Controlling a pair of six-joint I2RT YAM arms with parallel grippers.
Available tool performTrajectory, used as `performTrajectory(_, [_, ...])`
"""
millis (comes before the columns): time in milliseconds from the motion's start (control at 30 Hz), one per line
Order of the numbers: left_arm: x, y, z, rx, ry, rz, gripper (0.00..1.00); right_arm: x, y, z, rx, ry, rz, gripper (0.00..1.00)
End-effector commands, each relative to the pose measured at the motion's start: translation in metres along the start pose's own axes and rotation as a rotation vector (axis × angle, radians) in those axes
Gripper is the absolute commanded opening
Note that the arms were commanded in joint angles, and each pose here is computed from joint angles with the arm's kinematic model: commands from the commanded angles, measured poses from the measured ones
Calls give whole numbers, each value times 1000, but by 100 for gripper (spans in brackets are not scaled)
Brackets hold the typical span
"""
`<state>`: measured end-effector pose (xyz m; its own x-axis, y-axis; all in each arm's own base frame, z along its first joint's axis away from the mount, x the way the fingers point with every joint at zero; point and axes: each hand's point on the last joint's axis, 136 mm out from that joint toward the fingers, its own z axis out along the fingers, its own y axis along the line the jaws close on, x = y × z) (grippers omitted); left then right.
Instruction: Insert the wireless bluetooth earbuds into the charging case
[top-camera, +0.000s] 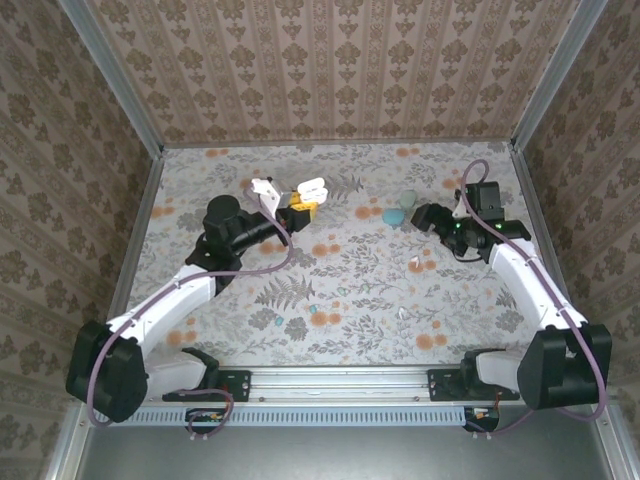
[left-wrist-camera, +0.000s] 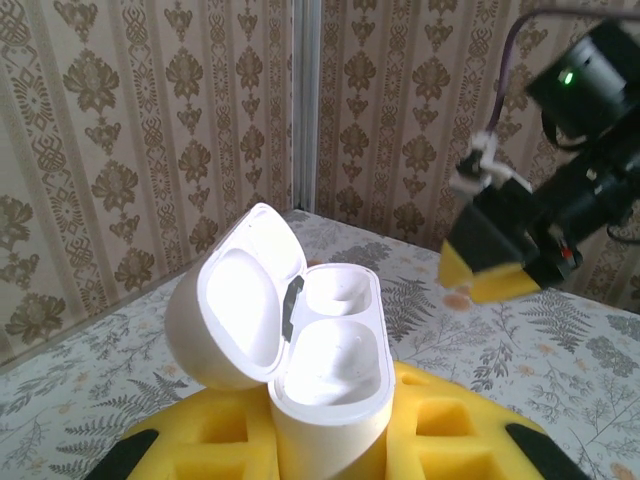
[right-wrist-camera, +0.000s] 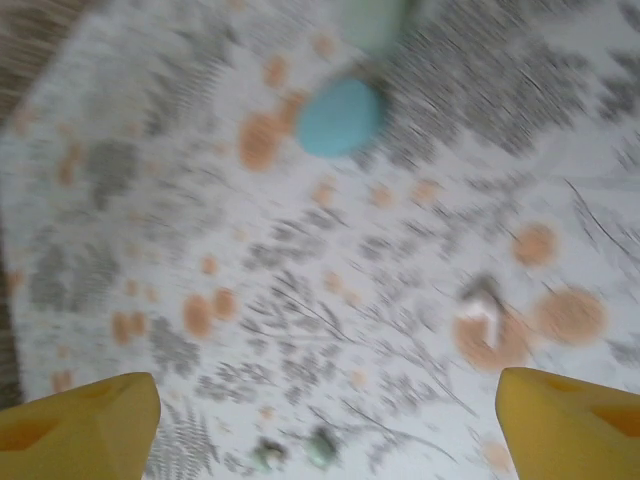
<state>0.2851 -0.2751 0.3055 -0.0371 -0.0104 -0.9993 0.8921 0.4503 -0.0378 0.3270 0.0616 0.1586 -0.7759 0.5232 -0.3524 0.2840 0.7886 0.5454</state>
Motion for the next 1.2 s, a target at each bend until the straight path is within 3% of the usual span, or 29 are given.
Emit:
performTrajectory(0, [-6, -5, -5, -7, -23, -3, 19, 15, -29, 1, 143, 50, -8, 85])
performTrajectory(233, [-3, -14, 4, 36, -3, 4, 19, 11, -30, 12, 160, 96, -35, 85])
performTrajectory(467, [0, -17, 22, 69, 54, -9, 19, 17, -43, 7, 265, 176, -77, 71])
performTrajectory(567, [3, -20, 23, 69, 54, -20, 19, 25, -50, 17, 328, 272, -137, 66])
performTrajectory(767, [20, -19, 19, 31, 51, -17, 19, 36, -54, 44, 401, 346, -263, 62])
performTrajectory(867, [22, -17, 20, 22, 53, -9, 19, 41, -60, 56, 433, 377, -264, 51])
performTrajectory(1167, [31, -14, 37, 60, 43, -37, 19, 36, -60, 78, 479, 393, -334, 52])
